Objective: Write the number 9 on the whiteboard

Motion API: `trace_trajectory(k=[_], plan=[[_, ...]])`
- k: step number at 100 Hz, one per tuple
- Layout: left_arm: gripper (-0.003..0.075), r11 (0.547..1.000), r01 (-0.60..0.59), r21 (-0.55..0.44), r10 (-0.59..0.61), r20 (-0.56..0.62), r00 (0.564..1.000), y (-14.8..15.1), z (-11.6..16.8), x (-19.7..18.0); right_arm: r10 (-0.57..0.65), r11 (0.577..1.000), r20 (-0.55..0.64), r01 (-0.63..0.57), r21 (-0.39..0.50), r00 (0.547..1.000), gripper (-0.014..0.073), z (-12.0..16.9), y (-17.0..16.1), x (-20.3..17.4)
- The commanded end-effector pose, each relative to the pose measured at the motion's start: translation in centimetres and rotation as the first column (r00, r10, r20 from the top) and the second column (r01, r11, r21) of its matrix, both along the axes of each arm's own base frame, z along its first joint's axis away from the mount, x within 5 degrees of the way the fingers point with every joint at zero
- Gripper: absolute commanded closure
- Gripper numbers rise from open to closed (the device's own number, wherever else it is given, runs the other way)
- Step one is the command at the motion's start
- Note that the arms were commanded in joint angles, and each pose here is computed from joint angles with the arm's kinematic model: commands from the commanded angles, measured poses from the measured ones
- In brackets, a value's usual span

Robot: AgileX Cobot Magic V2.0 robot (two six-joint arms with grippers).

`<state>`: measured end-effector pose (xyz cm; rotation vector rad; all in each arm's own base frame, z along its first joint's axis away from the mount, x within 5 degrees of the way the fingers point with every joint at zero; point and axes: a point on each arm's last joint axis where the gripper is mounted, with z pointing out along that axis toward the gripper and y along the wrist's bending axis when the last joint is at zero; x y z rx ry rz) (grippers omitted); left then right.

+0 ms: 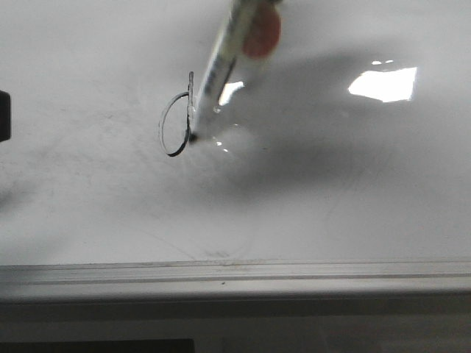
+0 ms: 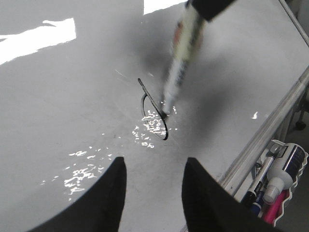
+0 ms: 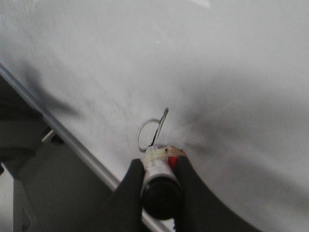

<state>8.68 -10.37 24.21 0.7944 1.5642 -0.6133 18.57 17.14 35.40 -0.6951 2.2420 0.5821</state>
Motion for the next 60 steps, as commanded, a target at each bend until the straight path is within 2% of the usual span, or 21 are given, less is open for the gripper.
trace_trajectory(k=[1, 12, 34, 46, 60], plan=[[0.0459, 0.997, 0.006, -0.078, -0.002, 0.053, 0.999, -0.2, 1.4, 0.1, -0.002, 1.000, 0.032, 0.002, -0.007, 0.999, 0.0658, -0.7, 0.0, -0.1], [0.0459, 0.997, 0.007, -0.081, -0.002, 0.055, 0.998, -0.2, 1.5, 0.1, 0.017, 1.000, 0.035, -0.017, 0.002, 0.999, 0.0658, -0.9, 0.4, -0.5], [0.0457, 0.996, 0.035, -0.086, -0.026, 0.096, 0.995, -0.6, 1.8, 0.1, 0.126, 0.988, 0.113, -0.136, 0.077, 0.986, 0.0658, 2.4, 2.3, -2.9], [0.0455, 0.995, 0.095, -0.039, -0.091, 0.103, 0.991, -1.7, 1.4, 0.0, 0.170, 0.978, 0.125, -0.183, 0.102, 0.977, 0.0658, 2.4, 3.5, -3.7], [0.0456, 0.989, 0.145, -0.006, -0.145, 0.075, 0.987, -3.0, 1.0, 0.1, 0.173, 0.975, 0.090, -0.183, 0.127, 0.981, 0.0658, 2.0, 4.4, -3.8]])
